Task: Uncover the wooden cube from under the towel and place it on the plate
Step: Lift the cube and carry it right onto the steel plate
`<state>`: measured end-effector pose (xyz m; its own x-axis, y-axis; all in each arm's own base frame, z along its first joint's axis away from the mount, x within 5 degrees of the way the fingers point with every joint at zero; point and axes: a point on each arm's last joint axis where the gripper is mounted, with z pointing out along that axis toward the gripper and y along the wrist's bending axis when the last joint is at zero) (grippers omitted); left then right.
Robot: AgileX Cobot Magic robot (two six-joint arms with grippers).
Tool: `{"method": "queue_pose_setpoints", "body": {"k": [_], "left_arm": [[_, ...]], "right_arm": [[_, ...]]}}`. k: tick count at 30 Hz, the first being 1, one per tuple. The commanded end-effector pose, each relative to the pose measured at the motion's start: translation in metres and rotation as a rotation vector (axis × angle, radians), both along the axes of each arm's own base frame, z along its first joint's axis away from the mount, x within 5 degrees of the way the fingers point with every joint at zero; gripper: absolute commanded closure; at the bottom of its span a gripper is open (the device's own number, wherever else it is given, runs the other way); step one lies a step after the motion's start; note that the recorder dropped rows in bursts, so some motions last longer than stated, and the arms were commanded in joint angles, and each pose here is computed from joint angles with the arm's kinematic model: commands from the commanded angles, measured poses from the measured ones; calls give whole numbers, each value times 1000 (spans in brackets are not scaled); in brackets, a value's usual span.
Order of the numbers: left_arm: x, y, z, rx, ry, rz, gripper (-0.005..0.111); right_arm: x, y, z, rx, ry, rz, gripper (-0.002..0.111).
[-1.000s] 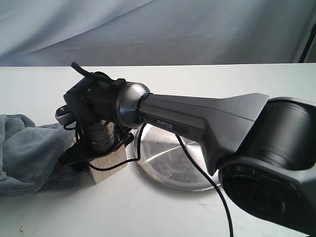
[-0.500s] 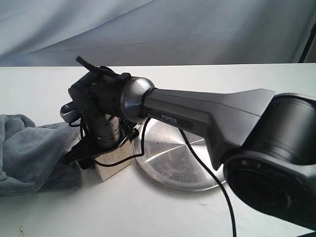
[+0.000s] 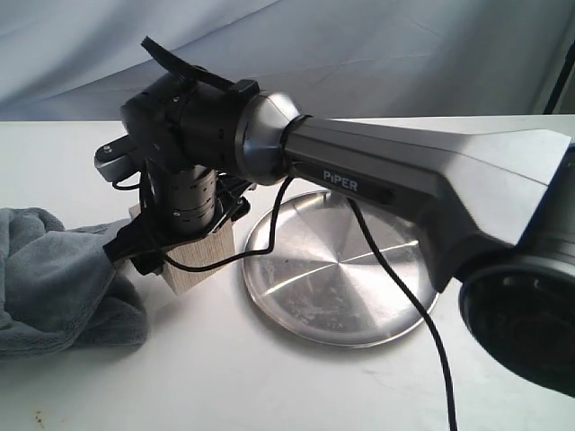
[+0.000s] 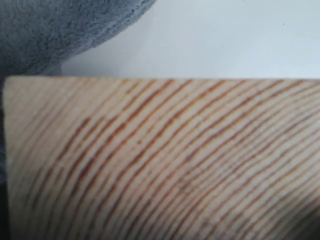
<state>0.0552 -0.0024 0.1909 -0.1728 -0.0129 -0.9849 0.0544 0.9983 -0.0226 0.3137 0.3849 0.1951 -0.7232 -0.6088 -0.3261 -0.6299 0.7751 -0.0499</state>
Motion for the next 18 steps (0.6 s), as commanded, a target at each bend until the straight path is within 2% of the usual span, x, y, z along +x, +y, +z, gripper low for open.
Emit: {"method": "queue_pose_setpoints", "body": {"k": [1, 9, 18], "left_arm": [[0, 0, 0, -11, -10, 2, 106], [0, 0, 0, -8, -10, 2, 106], [0, 0, 0, -8, -10, 2, 106]], "right_arm": [[0, -5, 20, 7, -33, 7, 101], [-2, -18, 17, -138, -1, 5, 101], [-2, -18, 17, -148, -4, 37, 108]]}}
